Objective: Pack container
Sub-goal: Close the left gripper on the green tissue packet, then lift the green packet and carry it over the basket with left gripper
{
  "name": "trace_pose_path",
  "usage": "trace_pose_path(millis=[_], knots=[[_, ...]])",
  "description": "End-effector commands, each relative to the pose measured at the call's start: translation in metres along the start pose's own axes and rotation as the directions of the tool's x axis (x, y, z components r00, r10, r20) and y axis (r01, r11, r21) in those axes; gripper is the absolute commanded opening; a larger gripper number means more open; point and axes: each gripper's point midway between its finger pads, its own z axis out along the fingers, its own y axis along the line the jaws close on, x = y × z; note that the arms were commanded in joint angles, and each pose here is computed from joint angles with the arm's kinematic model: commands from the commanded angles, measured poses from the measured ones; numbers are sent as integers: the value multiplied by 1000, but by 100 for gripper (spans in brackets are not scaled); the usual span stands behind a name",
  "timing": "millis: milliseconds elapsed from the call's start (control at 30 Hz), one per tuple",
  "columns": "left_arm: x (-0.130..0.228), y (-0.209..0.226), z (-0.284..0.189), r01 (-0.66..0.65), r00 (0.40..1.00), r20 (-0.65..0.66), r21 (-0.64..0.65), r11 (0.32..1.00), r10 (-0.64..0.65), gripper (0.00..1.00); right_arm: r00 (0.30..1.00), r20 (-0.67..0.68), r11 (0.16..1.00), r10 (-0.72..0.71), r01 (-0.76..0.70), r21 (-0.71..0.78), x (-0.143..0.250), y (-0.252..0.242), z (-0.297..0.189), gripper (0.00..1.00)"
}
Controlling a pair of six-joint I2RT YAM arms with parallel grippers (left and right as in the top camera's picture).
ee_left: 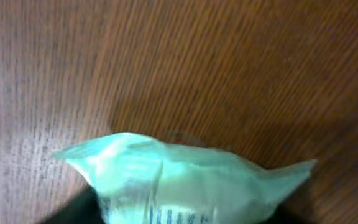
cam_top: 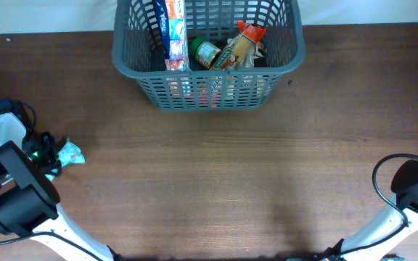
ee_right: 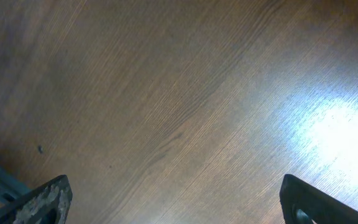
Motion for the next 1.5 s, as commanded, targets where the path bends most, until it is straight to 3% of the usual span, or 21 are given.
trace_pose_path(millis=[0, 67, 267, 367, 500, 600, 700, 833, 867, 933, 1033, 1067, 1200, 1267, 1367, 1467], knots=[[5, 7, 13, -4, 1000, -26, -45, 999, 3, 16, 1000, 10, 1000, 3, -4, 13, 0, -4, -4, 99], [5, 7, 13, -4, 1000, -27, -45, 999, 3, 2, 1000, 9, 1000, 3, -3, 13, 0, -4, -4, 99], [8, 7, 13, -77, 996, -49, -37, 996, 75, 2, 1000, 9, 1000, 3, -3, 13, 0, -4, -4, 99], [18, -4, 7, -193, 975, -107, 19, 981, 194, 2, 1000, 9, 1000, 3, -3, 13, 0, -4, -4, 99], [26, -27, -20, -332, 931, -113, 128, 934, 347, 2, 1000, 10, 1000, 3, -4, 13, 0, -4, -4, 99], [26, -54, -65, -453, 882, -19, 246, 857, 471, 1, 1000, 9, 1000, 3, -3, 13, 0, -4, -4, 99], [28, -82, -130, -559, 819, 116, 382, 736, 562, 2, 1000, 9, 1000, 3, -3, 13, 0, -4, -4, 99], [50, -105, -255, -648, 730, 308, 596, 475, 610, 2, 1000, 9, 1000, 3, -3, 13, 0, -4, -4, 99], [69, -105, -317, -675, 681, 403, 669, 311, 611, 2, 1000, 9, 1000, 3, -3, 13, 0, -4, -4, 99], [100, -96, -386, -694, 616, 517, 713, 99, 594, 2, 1000, 10, 1000, 3, -4, 13, 0, -4, -4, 99], [152, -72, -469, -681, 552, 643, 715, -158, 531, 2, 1000, 10, 1000, 3, -4, 13, 0, -4, -4, 99], [190, -53, -511, -656, 515, 705, 690, -305, 488, 2, 1000, 9, 1000, 3, -3, 13, 0, -4, -4, 99], [276, -11, -570, -557, 445, 800, 599, -575, 402, 2, 1000, 10, 1000, 3, -4, 13, 0, -4, -4, 99], [305, 0, -577, -541, 443, 810, 583, -606, 384, 2, 1000, 9, 1000, 3, -3, 13, 0, -4, -4, 99], [340, 1, -567, -574, 447, 810, 586, -572, 380, 2, 1000, 9, 1000, 3, -3, 13, 0, -4, -4, 99], [376, -7, -541, -623, 411, 822, 569, -537, 395, 2, 1000, 10, 1000, 3, -4, 13, 0, -4, -4, 99]])
